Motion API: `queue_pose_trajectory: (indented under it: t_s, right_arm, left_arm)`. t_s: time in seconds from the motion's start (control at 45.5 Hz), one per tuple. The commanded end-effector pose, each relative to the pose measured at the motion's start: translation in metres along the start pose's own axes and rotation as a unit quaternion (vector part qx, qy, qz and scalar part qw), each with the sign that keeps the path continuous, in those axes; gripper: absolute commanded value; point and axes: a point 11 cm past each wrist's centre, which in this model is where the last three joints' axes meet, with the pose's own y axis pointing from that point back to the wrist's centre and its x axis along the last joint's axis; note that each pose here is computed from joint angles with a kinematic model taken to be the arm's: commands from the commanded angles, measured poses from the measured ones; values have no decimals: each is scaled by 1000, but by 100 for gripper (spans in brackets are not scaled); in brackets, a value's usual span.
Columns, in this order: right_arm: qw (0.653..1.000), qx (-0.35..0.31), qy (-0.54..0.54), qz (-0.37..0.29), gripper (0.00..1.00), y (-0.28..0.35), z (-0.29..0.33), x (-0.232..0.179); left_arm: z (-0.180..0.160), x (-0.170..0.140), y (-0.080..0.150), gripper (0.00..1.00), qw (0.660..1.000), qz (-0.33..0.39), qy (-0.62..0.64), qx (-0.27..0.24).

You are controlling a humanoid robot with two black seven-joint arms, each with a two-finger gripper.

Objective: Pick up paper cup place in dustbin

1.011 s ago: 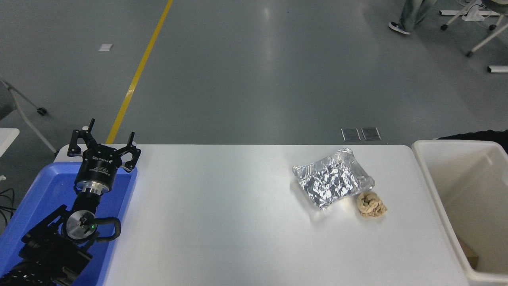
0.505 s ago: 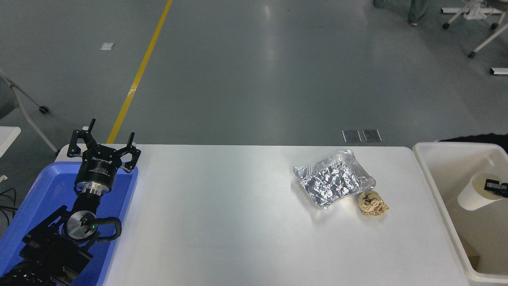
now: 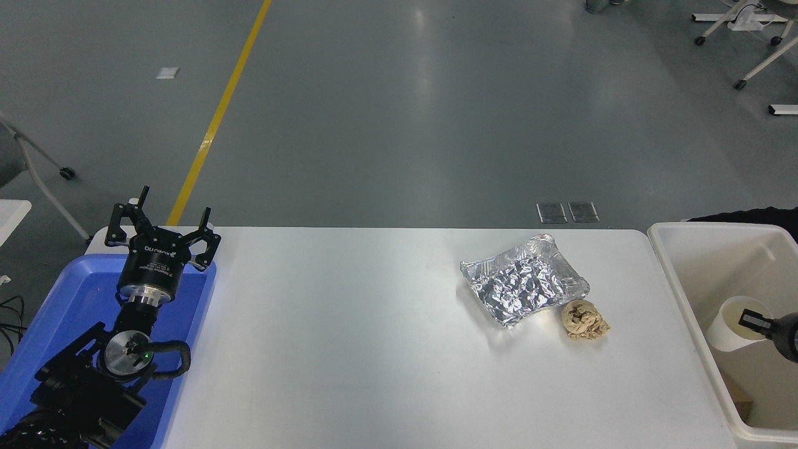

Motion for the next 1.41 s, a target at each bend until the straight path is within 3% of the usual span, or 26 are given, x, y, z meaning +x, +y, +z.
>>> queue_pose_trajectory:
  t_s: [0.0,0.286,0.462,0.549,0.681,0.835,1.121,1.385]
  right_arm:
    - [1000,9,-5,23,100,9,-3,32]
    - [990,40,121,53,100,76,-39,140]
    - [974,80,210,16,100,154,-98,181]
    - [963,124,237,-11,100,189,-143,181]
    - [952,187,219,-101,100,229,-207,161]
    - [927,214,233,-200,100,266,-251,137]
    - [892,243,298,-237,100,313,-277,96]
    - [888,259,277,-261,100,344,-285,81]
  left_arm:
    - [0,-1,-1,100,1000,-1,0,0]
    - [-1,-1,-1,100,1000,-3,0,2]
    - [-1,-1,-1,100,1000,-3,0,2]
    - [-1,-1,-1,100,1000,-3,0,2]
    - [-1,-1,-1,100,1000,-3,0,2]
    - [-1,-1,-1,100,1000,-3,0,2]
    - [-1,-1,0,100,1000,-1,0,1]
    - [0,1,1,100,1000,1,0,0]
